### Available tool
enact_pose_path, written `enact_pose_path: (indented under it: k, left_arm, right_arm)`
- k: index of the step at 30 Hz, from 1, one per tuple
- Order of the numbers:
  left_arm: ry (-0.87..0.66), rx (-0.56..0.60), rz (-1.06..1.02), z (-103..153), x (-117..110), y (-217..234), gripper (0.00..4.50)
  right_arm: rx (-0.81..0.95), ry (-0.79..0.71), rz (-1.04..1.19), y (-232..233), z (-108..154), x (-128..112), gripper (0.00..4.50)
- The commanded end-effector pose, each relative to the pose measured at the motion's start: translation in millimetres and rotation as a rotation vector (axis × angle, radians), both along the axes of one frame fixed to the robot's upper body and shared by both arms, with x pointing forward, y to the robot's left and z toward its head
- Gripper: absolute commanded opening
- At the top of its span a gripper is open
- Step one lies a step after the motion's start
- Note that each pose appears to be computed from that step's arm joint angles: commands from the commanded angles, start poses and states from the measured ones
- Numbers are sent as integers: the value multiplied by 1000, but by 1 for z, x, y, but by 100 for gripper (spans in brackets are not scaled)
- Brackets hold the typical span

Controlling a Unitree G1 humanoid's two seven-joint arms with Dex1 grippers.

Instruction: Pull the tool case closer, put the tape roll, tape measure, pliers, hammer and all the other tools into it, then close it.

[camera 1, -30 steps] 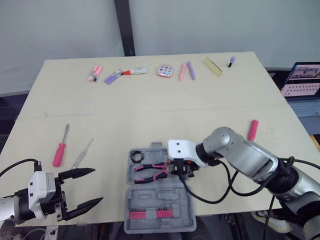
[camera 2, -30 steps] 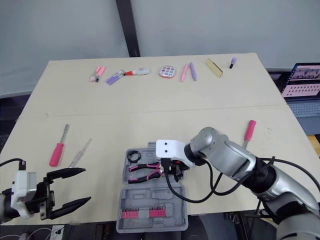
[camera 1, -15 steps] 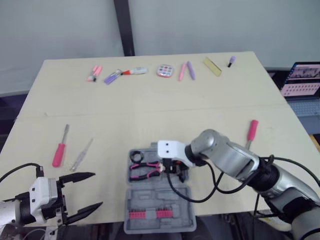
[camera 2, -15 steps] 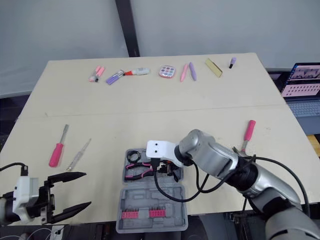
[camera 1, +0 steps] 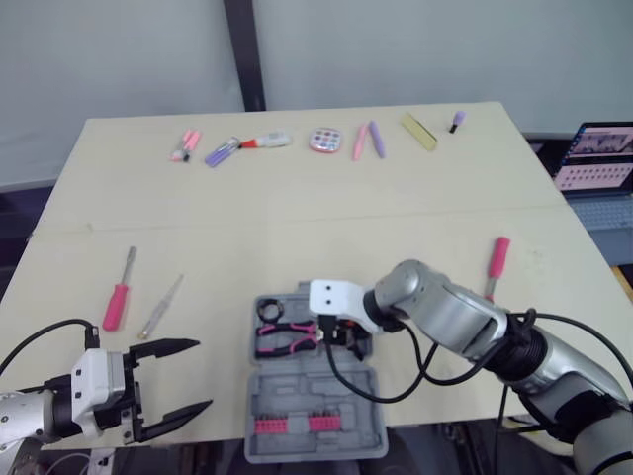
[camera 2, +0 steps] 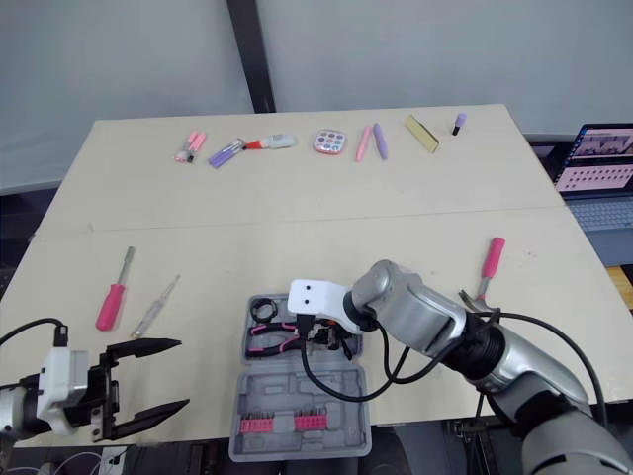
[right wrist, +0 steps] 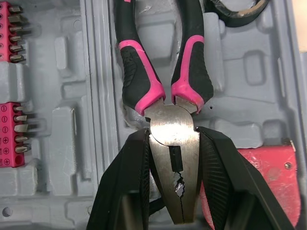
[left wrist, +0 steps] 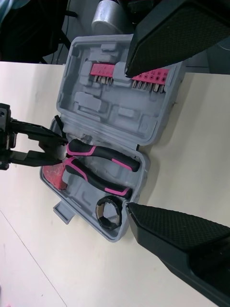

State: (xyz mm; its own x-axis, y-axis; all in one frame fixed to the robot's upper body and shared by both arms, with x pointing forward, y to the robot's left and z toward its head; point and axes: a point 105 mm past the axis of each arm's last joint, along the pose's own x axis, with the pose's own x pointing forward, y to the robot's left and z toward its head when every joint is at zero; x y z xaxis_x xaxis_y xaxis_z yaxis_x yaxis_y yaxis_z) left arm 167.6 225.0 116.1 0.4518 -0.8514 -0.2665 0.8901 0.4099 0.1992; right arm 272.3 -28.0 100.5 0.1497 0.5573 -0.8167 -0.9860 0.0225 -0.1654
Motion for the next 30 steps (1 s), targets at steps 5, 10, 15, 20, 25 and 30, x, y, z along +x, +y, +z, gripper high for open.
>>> enact_pose_path:
  k: [5,10,15,20,25,30]
  left_arm:
    - [-15,7,-12,4,-1,-5,450]
    - [-15,5,-12,5,-1,-6,450]
    - [-14,2,-12,5,-1,-7,450]
    - [-16,0,-15,6,0,-7,450]
    - [-18,-3,-10,6,2,-7,450]
    - [-21,-8,-4,7,2,-7,450]
  right_arm:
    - [14,0,24,8,-2,-5,98]
    - [10,10,18,8,-6,-5,98]
    - [7,16,12,7,-8,-6,98]
    - [15,24,10,7,-8,-7,244]
    - [28,46,14,6,-4,-9,424]
    - [93,47,21,6,12,-9,424]
